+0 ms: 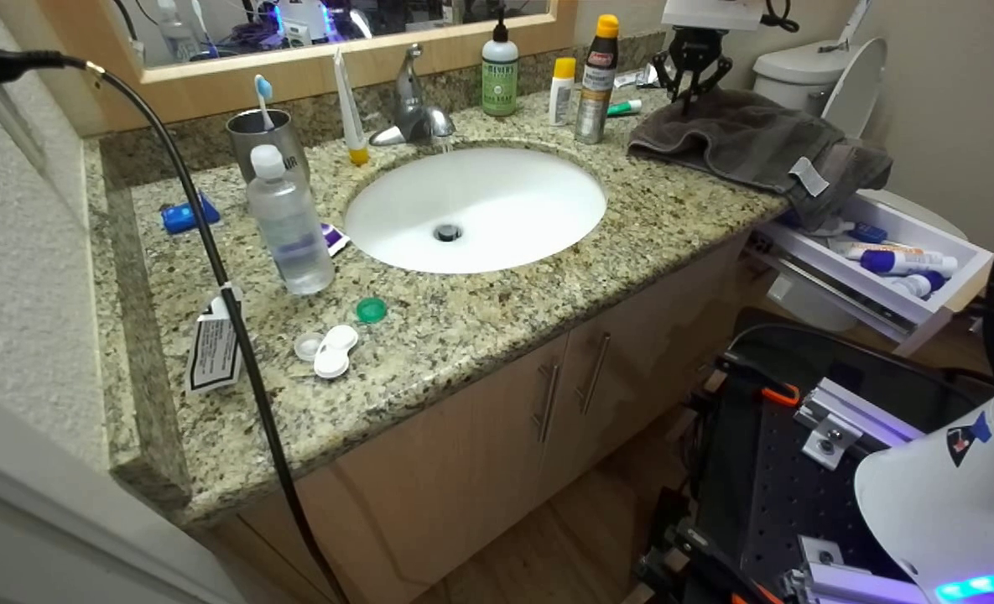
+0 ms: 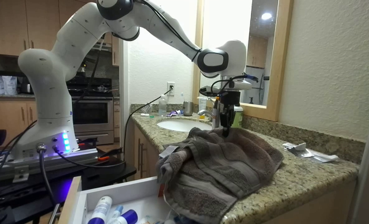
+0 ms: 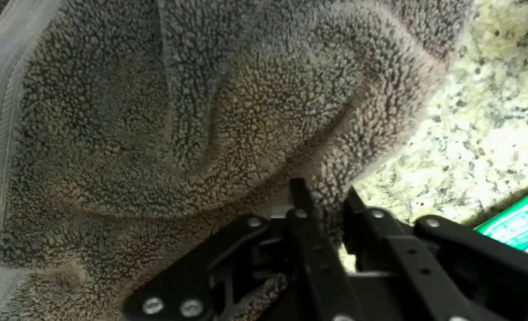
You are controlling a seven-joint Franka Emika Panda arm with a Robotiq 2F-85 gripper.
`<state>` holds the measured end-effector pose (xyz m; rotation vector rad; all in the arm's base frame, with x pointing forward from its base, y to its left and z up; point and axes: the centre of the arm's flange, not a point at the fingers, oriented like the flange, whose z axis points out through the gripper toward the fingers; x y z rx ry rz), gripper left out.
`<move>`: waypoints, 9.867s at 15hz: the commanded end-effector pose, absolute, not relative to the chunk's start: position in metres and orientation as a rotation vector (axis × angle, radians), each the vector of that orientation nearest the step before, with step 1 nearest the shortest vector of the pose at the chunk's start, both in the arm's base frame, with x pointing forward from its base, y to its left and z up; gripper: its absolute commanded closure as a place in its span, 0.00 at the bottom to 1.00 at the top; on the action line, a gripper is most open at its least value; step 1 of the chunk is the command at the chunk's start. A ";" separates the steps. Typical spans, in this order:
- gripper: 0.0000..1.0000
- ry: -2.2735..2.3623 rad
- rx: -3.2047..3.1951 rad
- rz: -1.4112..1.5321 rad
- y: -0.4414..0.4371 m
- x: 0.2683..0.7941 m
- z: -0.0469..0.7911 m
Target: Move the two bottles with yellow tops forward then use the towel to wipe the counter
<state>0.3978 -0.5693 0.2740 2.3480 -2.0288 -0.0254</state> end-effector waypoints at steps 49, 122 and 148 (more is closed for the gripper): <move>0.99 0.254 3.244 -0.538 -0.186 0.452 0.358; 0.99 0.017 3.272 0.015 -0.292 0.426 0.291; 0.99 -1.808 2.510 0.024 -0.703 0.332 0.276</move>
